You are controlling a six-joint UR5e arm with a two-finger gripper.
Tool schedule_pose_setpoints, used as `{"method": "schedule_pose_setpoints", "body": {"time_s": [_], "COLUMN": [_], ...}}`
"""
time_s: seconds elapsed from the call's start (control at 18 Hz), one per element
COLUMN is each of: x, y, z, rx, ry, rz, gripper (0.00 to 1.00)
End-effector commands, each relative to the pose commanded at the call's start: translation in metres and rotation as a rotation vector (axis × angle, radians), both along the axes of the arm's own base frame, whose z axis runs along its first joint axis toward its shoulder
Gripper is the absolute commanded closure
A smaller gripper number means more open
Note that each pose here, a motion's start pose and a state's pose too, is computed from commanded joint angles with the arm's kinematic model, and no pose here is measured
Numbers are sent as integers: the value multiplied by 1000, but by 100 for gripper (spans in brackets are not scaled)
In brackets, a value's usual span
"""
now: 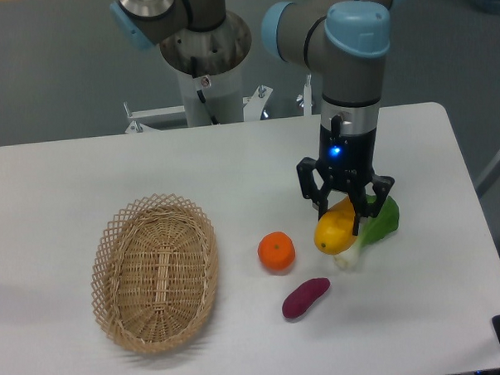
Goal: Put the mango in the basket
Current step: 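Close the gripper on the yellow mango and lift it slightly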
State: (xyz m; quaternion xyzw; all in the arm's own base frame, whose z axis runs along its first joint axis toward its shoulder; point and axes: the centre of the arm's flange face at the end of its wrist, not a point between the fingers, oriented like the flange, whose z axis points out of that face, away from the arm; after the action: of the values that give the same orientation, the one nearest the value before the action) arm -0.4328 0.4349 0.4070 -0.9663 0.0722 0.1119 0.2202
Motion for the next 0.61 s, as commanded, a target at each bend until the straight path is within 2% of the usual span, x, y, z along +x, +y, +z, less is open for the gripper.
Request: {"method": "schedule_pose_setpoints", "body": {"time_s": [0.61], "x": [19], "y": [-1], "z": [-4], "rx": [-8], "ry": [-20], "rz": [4], "gripper": [49]}}
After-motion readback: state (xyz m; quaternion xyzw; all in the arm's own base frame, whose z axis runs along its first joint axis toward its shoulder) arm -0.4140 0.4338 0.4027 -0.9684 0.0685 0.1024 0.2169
